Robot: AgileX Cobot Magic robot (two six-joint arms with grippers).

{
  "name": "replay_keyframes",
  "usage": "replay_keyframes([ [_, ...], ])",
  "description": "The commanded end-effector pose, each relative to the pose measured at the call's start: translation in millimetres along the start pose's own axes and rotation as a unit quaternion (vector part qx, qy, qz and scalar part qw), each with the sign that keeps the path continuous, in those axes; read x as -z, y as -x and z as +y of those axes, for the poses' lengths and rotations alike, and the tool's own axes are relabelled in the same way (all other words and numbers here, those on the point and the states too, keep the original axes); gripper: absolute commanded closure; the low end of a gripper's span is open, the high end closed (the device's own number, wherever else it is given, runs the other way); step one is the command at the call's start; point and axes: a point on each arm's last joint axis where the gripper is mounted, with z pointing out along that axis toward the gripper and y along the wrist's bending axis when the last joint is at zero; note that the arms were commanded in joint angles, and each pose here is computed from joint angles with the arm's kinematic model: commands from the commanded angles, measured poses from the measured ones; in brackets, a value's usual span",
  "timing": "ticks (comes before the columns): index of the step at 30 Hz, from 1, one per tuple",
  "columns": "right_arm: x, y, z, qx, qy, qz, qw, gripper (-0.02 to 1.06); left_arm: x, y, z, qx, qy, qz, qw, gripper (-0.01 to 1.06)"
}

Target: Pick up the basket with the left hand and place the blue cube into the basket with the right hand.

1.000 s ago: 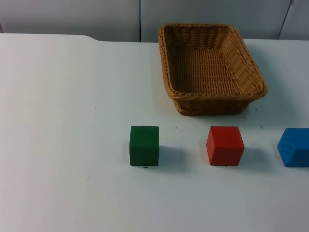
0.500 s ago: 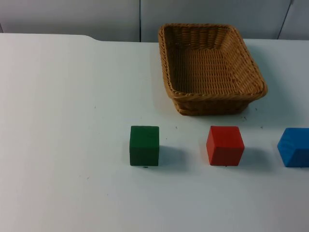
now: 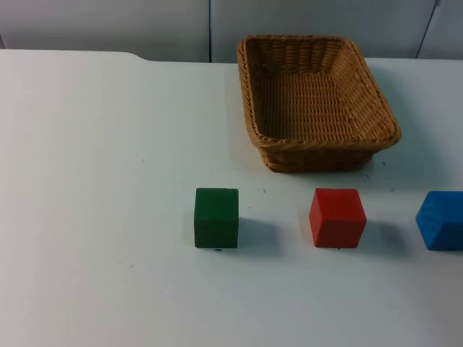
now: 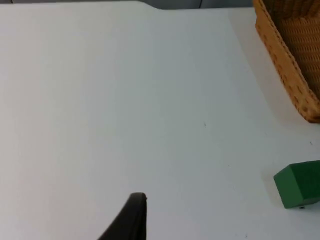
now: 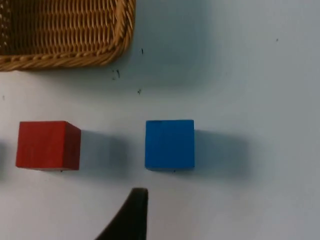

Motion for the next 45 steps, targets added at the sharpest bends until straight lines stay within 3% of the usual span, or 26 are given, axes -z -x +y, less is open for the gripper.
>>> replay_keyframes([
  [1,-14,6,0,0.004,0.000,0.005,1.0000,0.02,-15,15,-2,0.001,-0.017,-0.001,1.000,0.00],
  [21,-76,6,2,0.009,0.023,0.086,0.9960,0.02,-133,57,-8,-0.002,-0.088,0.074,0.993,0.00],
  [31,-101,3,11,0.026,0.027,0.114,0.9928,0.02,-193,74,-5,0.004,-0.098,0.112,0.989,0.00],
  [41,-122,-3,14,0.028,0.027,0.140,0.9893,0.02,-254,83,-14,0.017,-0.171,0.138,0.975,0.00],
  [45,-123,-1,13,0.027,0.027,0.133,0.9904,0.02,-287,85,-30,0.007,-0.210,0.160,0.964,0.00],
])
